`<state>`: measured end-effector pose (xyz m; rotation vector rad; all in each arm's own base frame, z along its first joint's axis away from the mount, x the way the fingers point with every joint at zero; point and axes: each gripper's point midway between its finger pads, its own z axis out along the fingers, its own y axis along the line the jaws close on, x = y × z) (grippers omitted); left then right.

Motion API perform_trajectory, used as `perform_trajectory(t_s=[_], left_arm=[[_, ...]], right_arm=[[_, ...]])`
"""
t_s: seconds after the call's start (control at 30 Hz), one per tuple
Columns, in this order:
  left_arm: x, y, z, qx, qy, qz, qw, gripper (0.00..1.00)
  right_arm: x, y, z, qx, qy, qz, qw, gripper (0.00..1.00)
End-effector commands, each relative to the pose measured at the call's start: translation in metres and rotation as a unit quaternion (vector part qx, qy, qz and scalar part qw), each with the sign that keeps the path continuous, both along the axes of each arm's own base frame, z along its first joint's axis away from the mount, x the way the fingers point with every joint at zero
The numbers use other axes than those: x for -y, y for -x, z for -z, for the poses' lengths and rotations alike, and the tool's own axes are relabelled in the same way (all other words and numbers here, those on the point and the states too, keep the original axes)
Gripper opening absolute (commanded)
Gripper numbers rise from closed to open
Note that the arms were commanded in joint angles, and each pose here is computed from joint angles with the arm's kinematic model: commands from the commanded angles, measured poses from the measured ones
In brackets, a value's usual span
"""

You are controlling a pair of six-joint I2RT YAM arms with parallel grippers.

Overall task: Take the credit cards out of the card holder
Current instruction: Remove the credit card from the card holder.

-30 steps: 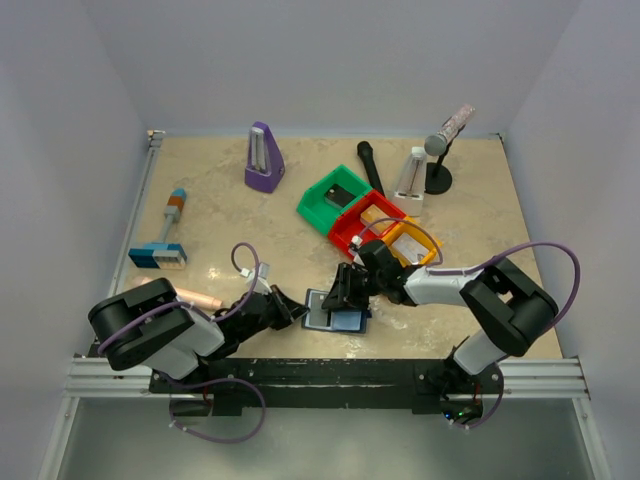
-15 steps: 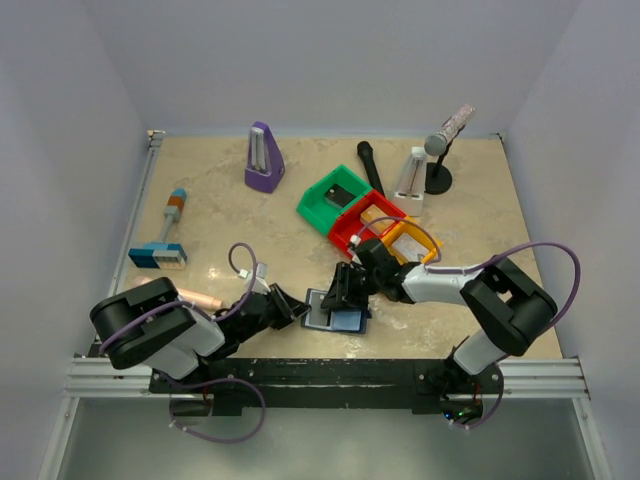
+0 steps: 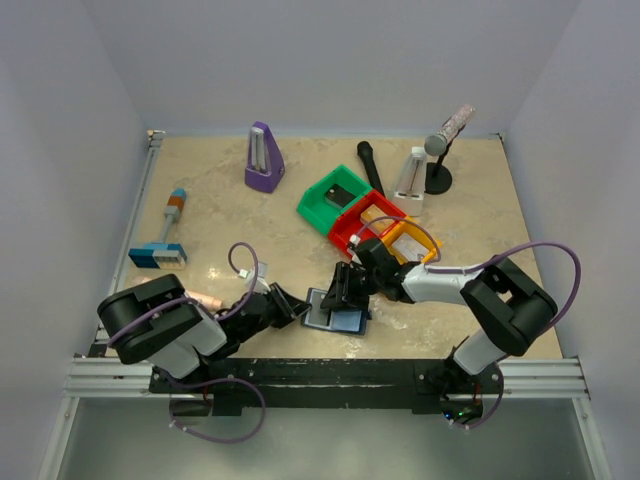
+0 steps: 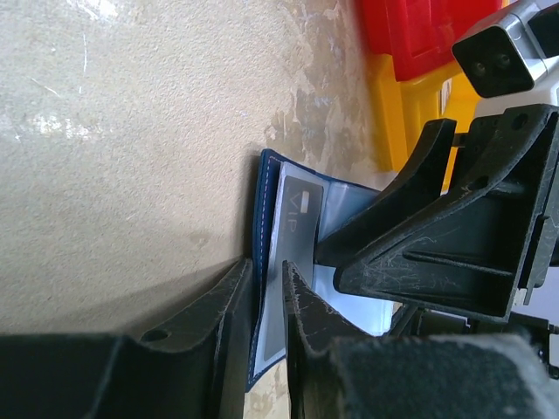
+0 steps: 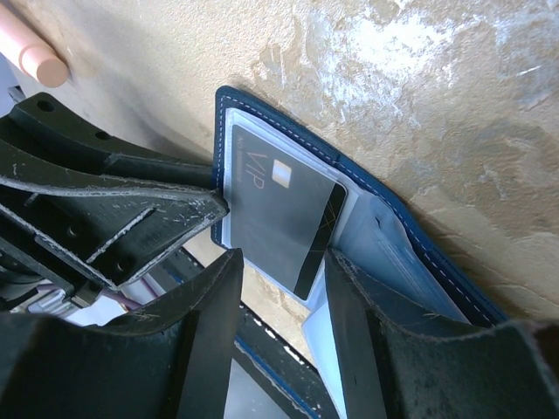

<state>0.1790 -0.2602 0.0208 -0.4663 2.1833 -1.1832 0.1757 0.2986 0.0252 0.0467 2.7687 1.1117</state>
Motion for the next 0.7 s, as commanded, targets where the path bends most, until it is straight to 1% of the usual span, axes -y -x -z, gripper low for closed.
perform_trajectory(t_s=[0.0, 0.2, 0.33, 0.4, 0.53, 0.67], left_arm=[[-0.022, 0.024, 0.018, -0.002, -0.019, 0.023, 1.0, 0.23], [-0.017, 0.025, 0.003, 0.025, 0.014, 0.037, 0.999, 0.18], [-0.017, 0.027, -0.002, 0.035, 0.03, 0.039, 0.998, 0.09], [-0.019, 0.027, -0.001, 0.028, 0.033, 0.032, 0.999, 0.01], [-0.021, 0.025, -0.006, 0.042, 0.033, 0.029, 0.998, 0.0], [-0.018, 0.022, -0.021, 0.07, 0.049, 0.033, 0.996, 0.0]], right_arm=[[0.034, 0.017, 0.04, -0.023, 0.092, 0.003, 0.996, 0.49], [0.032, 0.017, 0.038, -0.019, 0.083, 0.0, 0.996, 0.49], [0.03, 0.016, 0.035, -0.015, 0.078, -0.004, 0.997, 0.49], [0.03, 0.016, 0.033, -0.012, 0.076, -0.005, 0.997, 0.49], [0.027, 0.014, 0.025, -0.002, 0.064, -0.008, 0.998, 0.5], [0.024, 0.013, 0.012, 0.011, 0.049, -0.011, 0.999, 0.5]])
